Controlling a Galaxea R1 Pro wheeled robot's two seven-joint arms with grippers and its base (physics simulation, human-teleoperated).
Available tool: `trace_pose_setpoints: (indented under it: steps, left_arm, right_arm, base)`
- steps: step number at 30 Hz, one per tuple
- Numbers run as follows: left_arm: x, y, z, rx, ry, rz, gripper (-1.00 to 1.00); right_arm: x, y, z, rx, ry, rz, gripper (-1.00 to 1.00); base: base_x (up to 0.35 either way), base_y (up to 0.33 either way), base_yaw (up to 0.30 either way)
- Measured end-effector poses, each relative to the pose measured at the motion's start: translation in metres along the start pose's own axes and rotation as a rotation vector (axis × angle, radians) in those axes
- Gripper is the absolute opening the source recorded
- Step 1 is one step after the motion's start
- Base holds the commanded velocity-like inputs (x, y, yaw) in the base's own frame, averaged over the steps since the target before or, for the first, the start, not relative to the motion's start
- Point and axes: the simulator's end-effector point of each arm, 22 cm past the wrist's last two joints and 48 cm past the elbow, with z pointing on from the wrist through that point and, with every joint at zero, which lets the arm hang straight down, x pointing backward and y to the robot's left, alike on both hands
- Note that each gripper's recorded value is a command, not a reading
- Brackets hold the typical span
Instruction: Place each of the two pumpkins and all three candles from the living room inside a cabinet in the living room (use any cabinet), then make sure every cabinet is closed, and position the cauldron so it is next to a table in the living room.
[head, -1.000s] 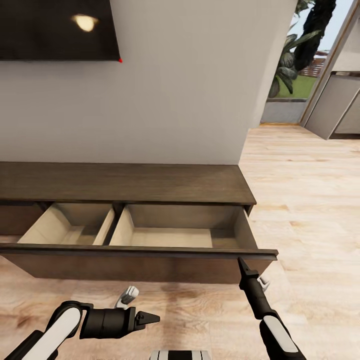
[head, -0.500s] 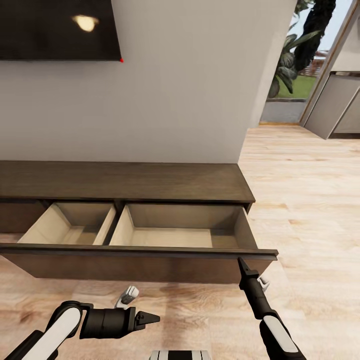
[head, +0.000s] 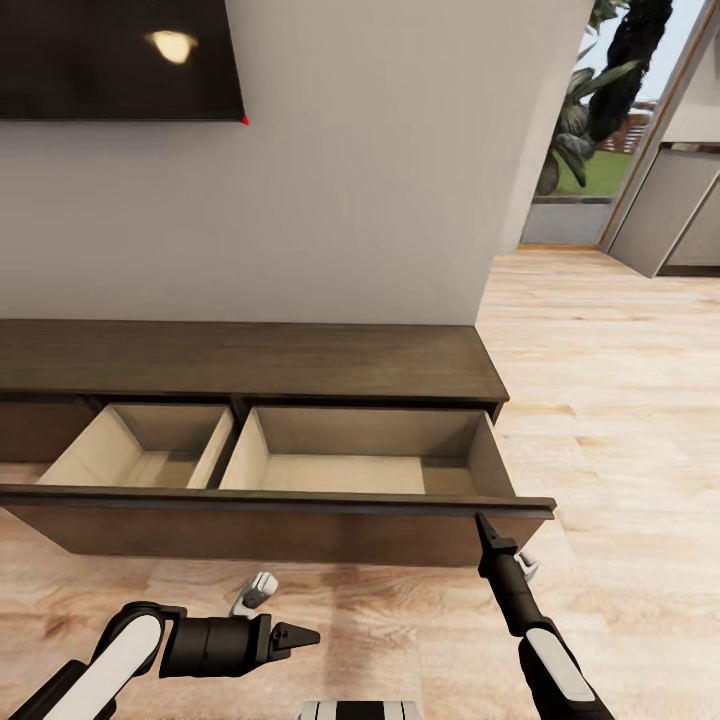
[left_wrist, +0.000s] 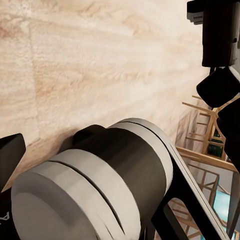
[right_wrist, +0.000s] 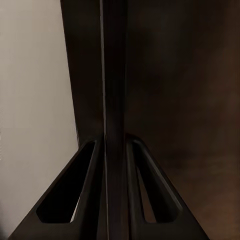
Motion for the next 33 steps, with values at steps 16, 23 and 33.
trace_pose_setpoints:
  steps: [16, 23, 33]
  left_arm:
    - [0.0000, -0.0001, -0.0001, 0.000, 0.000, 0.000, 1.00]
    - [0.0000, 0.0000, 0.0000, 0.000, 0.000, 0.000, 1.00]
    - [-0.0036, -0.0020, -0.0038, 0.000, -0.012, 0.005, 1.00]
  right_arm:
    - [-0.0032, 0.0012, -0.0033, -0.011, -0.011, 0.020, 1.00]
    - [-0.0032, 0.0009, -0.0033, -0.010, -0.011, 0.020, 1.00]
    - [-0.0007, 0.0048, -0.0027, -0.014, -0.001, 0.023, 1.00]
  base:
    - [0.000, 0.000, 0.000]
    - [-0.091, 0.000, 0.000]
    - [-0.015, 0.000, 0.000]
